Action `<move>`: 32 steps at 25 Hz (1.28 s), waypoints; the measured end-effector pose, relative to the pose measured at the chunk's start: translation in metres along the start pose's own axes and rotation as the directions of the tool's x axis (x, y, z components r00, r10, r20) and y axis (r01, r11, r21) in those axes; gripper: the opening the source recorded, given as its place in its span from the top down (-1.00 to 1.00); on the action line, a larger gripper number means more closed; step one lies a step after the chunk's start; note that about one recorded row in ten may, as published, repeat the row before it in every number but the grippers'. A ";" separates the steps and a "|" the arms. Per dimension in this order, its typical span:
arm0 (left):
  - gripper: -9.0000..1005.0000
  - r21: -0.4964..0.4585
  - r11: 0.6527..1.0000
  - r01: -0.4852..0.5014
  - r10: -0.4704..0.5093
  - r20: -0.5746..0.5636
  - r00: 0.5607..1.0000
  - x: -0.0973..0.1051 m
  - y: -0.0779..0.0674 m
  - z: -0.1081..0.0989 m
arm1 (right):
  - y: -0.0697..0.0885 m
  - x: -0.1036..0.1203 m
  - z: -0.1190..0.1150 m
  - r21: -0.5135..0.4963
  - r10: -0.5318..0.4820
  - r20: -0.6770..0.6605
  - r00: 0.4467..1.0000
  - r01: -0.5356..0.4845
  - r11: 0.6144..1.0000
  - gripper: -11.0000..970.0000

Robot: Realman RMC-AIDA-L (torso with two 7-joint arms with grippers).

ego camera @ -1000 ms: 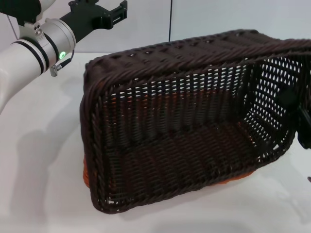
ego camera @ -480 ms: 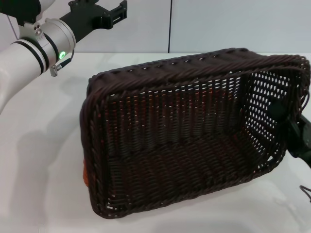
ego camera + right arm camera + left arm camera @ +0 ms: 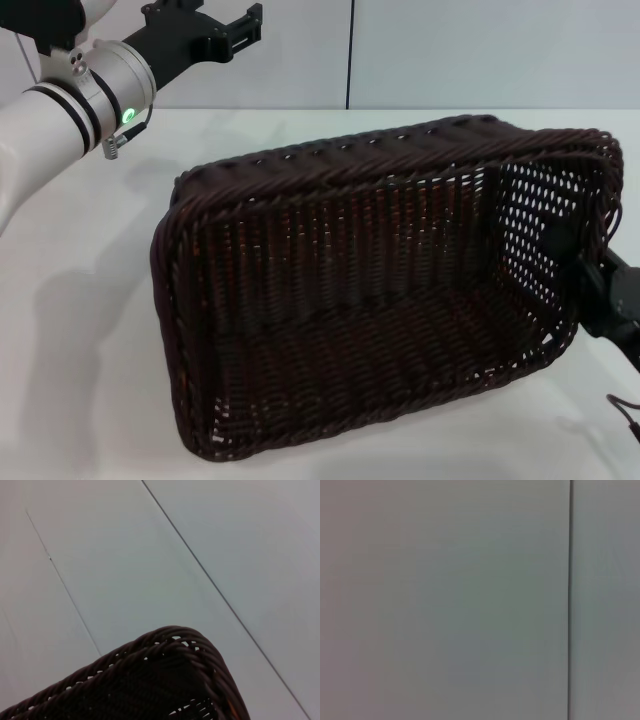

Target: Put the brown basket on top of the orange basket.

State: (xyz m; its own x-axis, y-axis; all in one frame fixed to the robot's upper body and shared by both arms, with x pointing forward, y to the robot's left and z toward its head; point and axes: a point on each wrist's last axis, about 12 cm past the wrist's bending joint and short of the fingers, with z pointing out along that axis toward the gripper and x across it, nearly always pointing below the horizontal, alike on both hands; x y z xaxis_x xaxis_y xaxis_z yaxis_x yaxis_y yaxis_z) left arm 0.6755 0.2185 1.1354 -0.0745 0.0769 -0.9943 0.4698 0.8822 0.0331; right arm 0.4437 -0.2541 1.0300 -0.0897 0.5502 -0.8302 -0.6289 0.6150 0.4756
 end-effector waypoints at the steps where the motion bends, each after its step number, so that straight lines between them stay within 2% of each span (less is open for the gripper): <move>1: -0.66 0.001 1.000 -0.001 0.001 0.000 1.000 0.000 0.000 0.000 | 0.001 0.001 0.000 -0.002 0.003 -0.004 1.000 -0.003 1.000 0.60; 6: -0.66 0.010 1.000 -0.008 0.008 -0.002 1.000 -0.001 -0.002 0.002 | 0.003 0.004 -0.002 -0.023 0.007 -0.035 0.999 -0.008 1.000 0.52; 16: -0.66 0.018 1.000 -0.006 0.006 -0.007 1.000 0.001 -0.004 0.002 | 0.001 0.003 -0.012 0.028 0.004 -0.015 1.000 -0.003 1.000 0.37; 19: -0.66 0.018 1.000 -0.005 0.005 -0.008 1.000 0.002 -0.004 0.002 | -0.001 0.001 -0.015 0.052 -0.002 0.006 1.000 0.002 0.999 -0.02; 21: -0.66 0.018 1.000 -0.005 0.005 -0.008 1.000 0.002 -0.005 0.002 | -0.002 0.000 -0.016 0.060 -0.008 0.012 1.000 0.007 0.998 -0.05; 29: -0.66 0.008 1.000 0.004 -0.004 -0.006 1.000 0.002 -0.002 0.000 | -0.006 -0.010 -0.014 0.047 -0.097 0.048 0.994 0.095 0.994 -0.13; 32: -0.66 -0.013 1.000 0.026 -0.026 0.005 1.000 0.003 0.003 -0.003 | -0.015 -0.027 -0.010 0.048 -0.175 0.091 0.980 0.171 0.984 -0.13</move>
State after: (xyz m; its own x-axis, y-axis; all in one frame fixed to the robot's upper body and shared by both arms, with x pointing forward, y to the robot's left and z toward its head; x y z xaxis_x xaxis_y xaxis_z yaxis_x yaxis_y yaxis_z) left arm 0.6740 0.2229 1.1329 -0.0823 0.0522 -0.9952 0.4562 0.8898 0.0090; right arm 0.4484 -0.2837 1.0419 0.0924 0.4831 -0.8707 -0.5974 0.7265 0.3397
